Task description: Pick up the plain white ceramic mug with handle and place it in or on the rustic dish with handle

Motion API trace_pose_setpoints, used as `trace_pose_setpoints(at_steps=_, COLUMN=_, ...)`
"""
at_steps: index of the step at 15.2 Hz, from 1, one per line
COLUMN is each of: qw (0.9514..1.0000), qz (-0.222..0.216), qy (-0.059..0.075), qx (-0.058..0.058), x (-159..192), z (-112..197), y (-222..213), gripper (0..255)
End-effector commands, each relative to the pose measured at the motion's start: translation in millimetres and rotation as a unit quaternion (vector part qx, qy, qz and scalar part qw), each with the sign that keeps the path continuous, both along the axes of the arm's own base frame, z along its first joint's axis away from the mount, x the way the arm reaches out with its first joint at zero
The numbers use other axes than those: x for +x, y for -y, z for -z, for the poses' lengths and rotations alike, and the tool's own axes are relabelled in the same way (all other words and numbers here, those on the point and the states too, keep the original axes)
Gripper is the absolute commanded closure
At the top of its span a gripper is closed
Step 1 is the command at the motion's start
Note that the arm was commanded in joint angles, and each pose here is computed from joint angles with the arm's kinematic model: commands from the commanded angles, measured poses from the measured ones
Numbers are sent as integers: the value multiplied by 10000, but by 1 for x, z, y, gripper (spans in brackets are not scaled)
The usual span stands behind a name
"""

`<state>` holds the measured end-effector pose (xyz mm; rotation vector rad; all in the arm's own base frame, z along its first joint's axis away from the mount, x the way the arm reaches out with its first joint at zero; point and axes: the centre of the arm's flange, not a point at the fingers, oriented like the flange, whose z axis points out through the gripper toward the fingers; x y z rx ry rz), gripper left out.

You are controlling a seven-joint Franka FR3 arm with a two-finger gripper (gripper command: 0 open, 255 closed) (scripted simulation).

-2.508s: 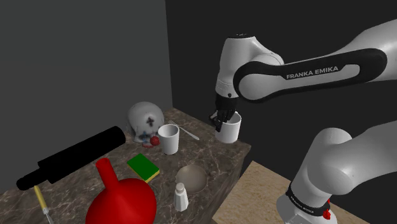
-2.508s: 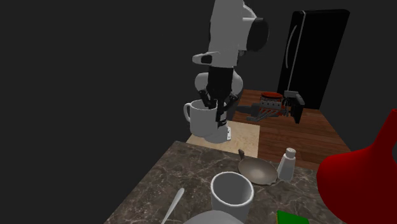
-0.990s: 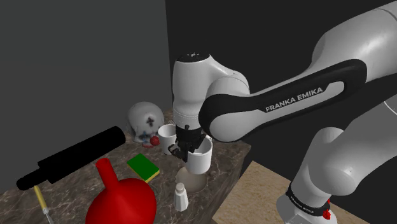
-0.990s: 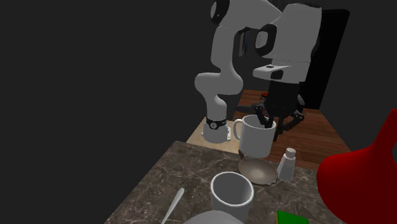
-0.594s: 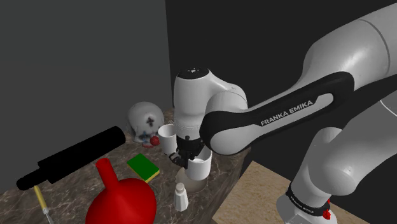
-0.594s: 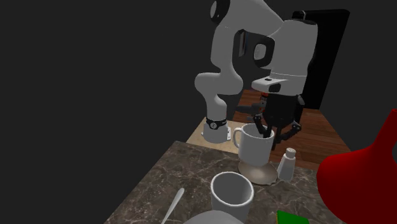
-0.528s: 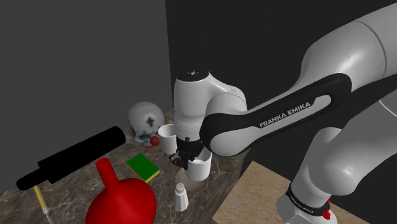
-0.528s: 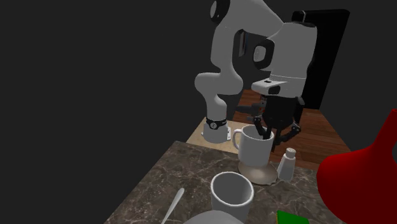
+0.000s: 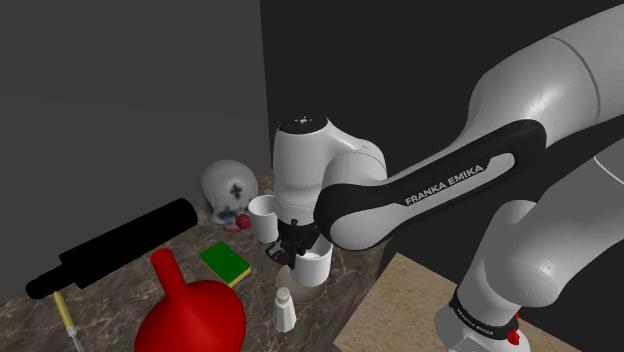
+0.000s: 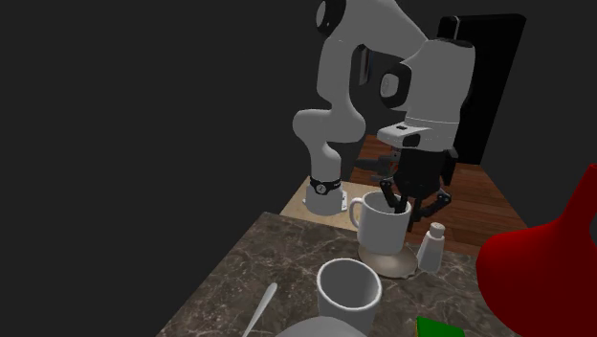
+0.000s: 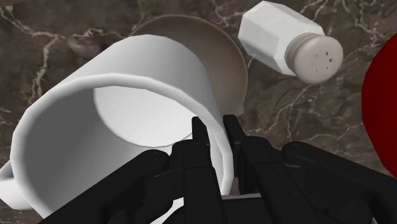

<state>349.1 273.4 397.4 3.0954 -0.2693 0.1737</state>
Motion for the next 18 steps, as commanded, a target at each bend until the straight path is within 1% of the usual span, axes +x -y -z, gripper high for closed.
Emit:
trace_pose_setpoints(at_steps=1, qw=10000, qz=0, qy=2, qx=1, x=0, z=0, y=0, gripper=0)
trace_pose_setpoints(at_steps=6, qw=10000, qz=0, qy=2, qx=1, x=0, z=0, y=0, gripper=0)
trace_pose_setpoints(at_steps=10, qw=10000, qz=0, qy=2, qx=1, x=-5, z=-50, y=-2, gripper=0)
trace_pose_setpoints(at_steps=18, qw=10000, qz=0, qy=2, qx=1, x=-5, z=-50, y=-2, gripper=0)
